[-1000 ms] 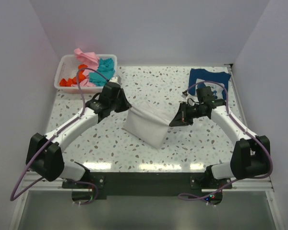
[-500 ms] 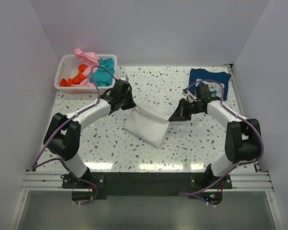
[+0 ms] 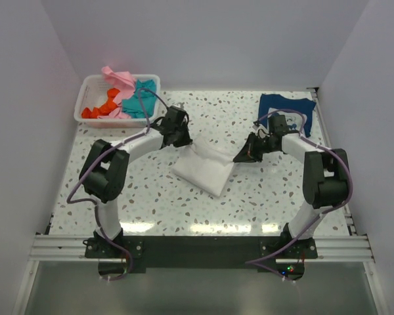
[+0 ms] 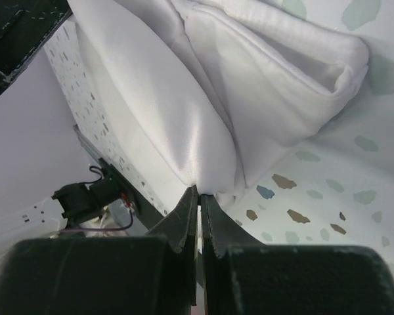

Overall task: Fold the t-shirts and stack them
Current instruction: Fold the tshirt

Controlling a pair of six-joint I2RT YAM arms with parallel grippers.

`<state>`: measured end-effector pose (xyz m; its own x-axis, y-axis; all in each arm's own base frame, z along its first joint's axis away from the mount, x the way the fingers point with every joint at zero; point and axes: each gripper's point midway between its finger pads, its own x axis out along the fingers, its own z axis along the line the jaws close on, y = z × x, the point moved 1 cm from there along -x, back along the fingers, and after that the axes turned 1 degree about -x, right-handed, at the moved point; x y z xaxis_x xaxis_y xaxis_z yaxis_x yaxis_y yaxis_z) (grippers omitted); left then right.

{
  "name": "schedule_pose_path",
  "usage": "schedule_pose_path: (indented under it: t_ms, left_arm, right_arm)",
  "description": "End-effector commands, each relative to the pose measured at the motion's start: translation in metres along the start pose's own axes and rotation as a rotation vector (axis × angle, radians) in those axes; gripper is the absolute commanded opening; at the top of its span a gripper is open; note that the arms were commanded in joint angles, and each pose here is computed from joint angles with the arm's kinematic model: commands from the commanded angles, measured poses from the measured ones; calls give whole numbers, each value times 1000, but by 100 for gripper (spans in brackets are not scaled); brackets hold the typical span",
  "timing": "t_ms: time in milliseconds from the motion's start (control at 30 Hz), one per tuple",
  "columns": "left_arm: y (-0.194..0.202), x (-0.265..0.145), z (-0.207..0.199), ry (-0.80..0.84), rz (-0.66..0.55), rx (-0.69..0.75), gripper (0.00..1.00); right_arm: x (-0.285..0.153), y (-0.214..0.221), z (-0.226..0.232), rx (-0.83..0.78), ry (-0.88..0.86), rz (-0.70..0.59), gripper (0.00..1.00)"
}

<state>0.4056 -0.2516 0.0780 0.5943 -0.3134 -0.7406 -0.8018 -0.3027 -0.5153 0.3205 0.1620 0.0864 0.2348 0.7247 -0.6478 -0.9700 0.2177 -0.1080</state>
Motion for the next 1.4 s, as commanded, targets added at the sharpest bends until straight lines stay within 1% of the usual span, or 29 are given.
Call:
schedule_pose_path:
  t_ms: [0, 133, 267, 533, 700, 867, 1033, 1167, 1200, 1267, 1300, 1367]
  left_arm:
    - [-29, 7, -20, 59, -68, 3, 0]
    - [-30, 19, -26, 83, -56, 4, 0]
    - [-30, 31, -27, 80, -48, 3, 0]
    - [-39, 35, -40, 135, -70, 13, 0]
    - [-47, 25, -51, 182, -98, 28, 0]
    - [-56, 1, -58, 218, -147, 30, 0]
    - [-70, -19, -68, 261, -205, 38, 0]
    - [-76, -12, -70, 253, -219, 35, 0]
    - [-84, -11, -76, 273, -249, 35, 0]
    - [-87, 4, -75, 261, -262, 32, 0]
    - [-90, 11, -75, 251, -271, 28, 0]
    - [-94, 36, -70, 210, -276, 15, 0]
  right_arm:
    - [-1, -29, 3, -37, 3, -73, 0]
    - [6, -41, -12, 3, 13, -90, 0]
    - [16, -50, -33, 42, 64, -91, 0]
    - [27, -58, -64, 88, 149, -101, 0]
    - [22, -61, -52, 63, 114, -114, 0]
    - [-2, -65, -15, -5, 34, -158, 0]
    - [-16, -63, 13, -41, -57, -168, 0]
    - [-17, -76, 12, -30, -58, -191, 0]
    - [-12, -79, 5, -13, -49, -188, 0]
    - [-10, -94, -7, 5, -19, -221, 0]
    - [-2, -99, -19, 31, 0, -213, 0]
    - [5, -113, -28, 36, 34, -230, 0]
